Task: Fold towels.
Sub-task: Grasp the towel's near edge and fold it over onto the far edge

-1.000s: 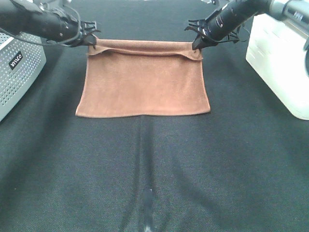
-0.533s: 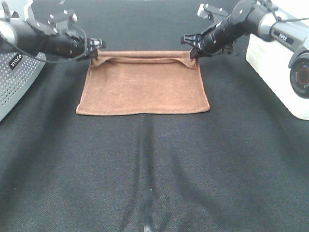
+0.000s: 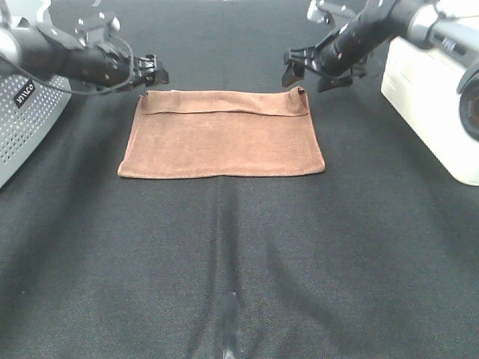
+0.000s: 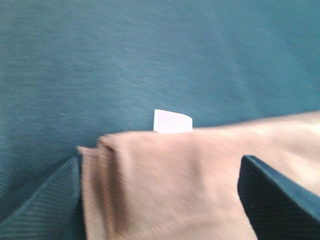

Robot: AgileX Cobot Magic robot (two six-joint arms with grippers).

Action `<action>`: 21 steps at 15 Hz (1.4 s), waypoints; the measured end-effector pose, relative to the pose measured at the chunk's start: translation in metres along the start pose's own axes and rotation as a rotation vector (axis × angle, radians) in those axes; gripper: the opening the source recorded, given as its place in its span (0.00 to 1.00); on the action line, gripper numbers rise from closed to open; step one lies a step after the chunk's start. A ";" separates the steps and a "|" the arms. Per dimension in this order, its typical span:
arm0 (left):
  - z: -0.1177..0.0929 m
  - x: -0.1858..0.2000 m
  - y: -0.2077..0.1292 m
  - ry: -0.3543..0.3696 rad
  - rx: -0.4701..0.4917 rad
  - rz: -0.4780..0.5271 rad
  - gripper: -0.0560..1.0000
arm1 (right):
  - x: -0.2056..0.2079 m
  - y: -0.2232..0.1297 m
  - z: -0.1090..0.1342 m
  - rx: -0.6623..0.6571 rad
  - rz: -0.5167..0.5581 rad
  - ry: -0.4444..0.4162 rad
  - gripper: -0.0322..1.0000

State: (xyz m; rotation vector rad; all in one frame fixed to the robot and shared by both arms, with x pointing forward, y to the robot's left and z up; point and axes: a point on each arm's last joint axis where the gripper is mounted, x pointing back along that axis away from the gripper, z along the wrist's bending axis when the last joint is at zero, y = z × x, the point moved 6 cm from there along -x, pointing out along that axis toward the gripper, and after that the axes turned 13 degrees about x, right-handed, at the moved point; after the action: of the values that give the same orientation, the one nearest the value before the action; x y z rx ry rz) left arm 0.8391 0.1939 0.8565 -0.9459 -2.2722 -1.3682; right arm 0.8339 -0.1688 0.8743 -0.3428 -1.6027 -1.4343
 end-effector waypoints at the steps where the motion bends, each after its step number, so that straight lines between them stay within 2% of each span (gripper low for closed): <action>1: -0.002 0.007 0.002 -0.013 -0.043 0.034 0.83 | 0.007 -0.002 0.004 0.009 0.040 0.016 0.77; 4: -0.007 0.024 -0.004 -0.071 -0.065 0.164 0.83 | 0.016 -0.013 0.011 -0.002 0.138 0.056 0.78; 6: -0.012 0.035 -0.009 -0.109 -0.026 0.245 0.83 | 0.018 -0.024 0.015 -0.032 0.218 0.081 0.78; 7: -0.012 0.035 -0.009 -0.109 -0.026 0.245 0.83 | 0.018 -0.024 0.015 -0.032 0.218 0.081 0.78; 9: -0.018 0.043 -0.013 -0.132 0.043 0.308 0.83 | 0.024 -0.030 0.019 -0.075 0.271 0.095 0.78; 11: -0.017 0.053 -0.028 -0.111 0.126 0.374 0.83 | 0.036 -0.023 0.022 -0.082 0.266 0.094 0.78; 13: -0.006 0.067 -0.053 -0.045 0.176 0.410 0.83 | 0.041 -0.021 0.023 -0.107 0.268 0.092 0.78; 15: -0.001 0.087 -0.069 0.008 0.202 0.415 0.83 | 0.041 -0.038 0.026 -0.130 0.331 0.103 0.78; 18: 0.003 0.099 -0.086 0.036 0.223 0.443 0.83 | 0.043 -0.073 0.034 -0.171 0.444 0.124 0.78; 21: 0.003 0.100 -0.091 0.033 0.223 0.467 0.83 | 0.045 -0.095 0.041 -0.204 0.454 0.140 0.78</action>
State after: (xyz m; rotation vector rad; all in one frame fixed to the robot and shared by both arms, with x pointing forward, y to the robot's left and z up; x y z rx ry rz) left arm 0.7042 0.2049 0.8532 -1.2592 -1.9565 -0.9050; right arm 0.7229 -0.1749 0.8529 -0.6639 -1.1732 -1.2363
